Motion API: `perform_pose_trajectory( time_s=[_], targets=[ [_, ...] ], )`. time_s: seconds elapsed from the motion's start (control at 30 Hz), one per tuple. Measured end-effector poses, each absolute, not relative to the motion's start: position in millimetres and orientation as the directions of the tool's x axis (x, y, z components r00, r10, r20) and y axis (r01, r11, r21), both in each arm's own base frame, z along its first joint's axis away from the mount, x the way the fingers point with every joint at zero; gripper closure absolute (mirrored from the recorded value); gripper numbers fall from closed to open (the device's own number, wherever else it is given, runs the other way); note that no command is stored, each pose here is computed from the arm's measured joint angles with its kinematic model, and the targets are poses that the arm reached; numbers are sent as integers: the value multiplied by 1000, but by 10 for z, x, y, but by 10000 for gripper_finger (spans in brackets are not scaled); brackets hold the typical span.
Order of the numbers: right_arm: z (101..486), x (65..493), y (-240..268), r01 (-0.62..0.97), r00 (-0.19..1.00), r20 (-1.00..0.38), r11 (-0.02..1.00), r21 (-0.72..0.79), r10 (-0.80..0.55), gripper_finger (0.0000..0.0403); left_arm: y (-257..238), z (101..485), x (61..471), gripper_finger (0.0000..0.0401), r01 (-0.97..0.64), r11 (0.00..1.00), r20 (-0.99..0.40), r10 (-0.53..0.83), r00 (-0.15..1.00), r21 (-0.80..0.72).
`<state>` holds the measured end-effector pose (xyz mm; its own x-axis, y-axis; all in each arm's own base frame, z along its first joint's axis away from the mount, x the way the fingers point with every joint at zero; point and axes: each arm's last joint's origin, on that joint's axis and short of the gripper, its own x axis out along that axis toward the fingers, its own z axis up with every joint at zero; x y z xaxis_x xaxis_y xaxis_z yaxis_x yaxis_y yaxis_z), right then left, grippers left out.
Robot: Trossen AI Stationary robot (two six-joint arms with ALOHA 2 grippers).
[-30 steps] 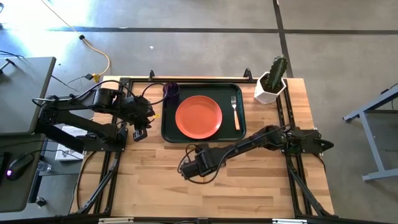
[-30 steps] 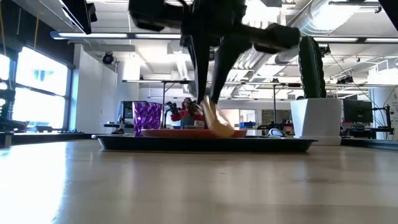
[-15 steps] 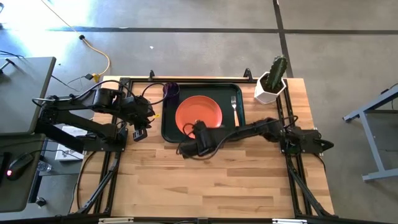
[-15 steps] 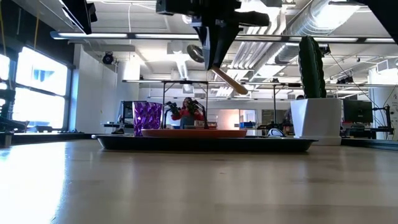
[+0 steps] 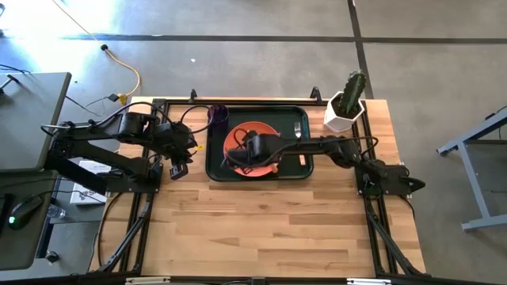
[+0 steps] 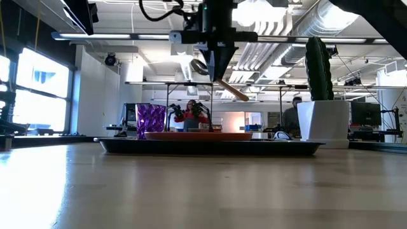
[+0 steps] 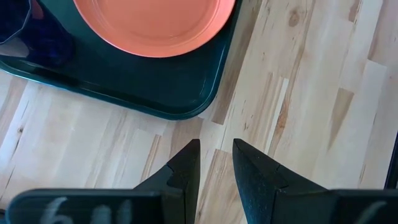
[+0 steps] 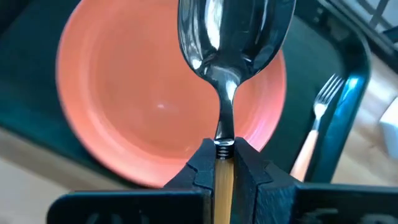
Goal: Pick and place plate/cup/fork/spoon on tray
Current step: Put the orange spoon on the right side of the orange plate
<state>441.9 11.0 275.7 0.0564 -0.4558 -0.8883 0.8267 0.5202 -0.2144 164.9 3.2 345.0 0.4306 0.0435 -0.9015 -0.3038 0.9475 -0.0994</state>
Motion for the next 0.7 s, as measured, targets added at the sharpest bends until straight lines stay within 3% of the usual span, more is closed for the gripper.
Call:
perform_pose_trajectory(
  time_s=[0.7],
  targets=[
    [3227, 4148, -672, 809, 53, -827, 509, -293, -560, 393, 32, 3450, 1649, 316, -349, 929, -901, 43, 431, -122]
  ],
)
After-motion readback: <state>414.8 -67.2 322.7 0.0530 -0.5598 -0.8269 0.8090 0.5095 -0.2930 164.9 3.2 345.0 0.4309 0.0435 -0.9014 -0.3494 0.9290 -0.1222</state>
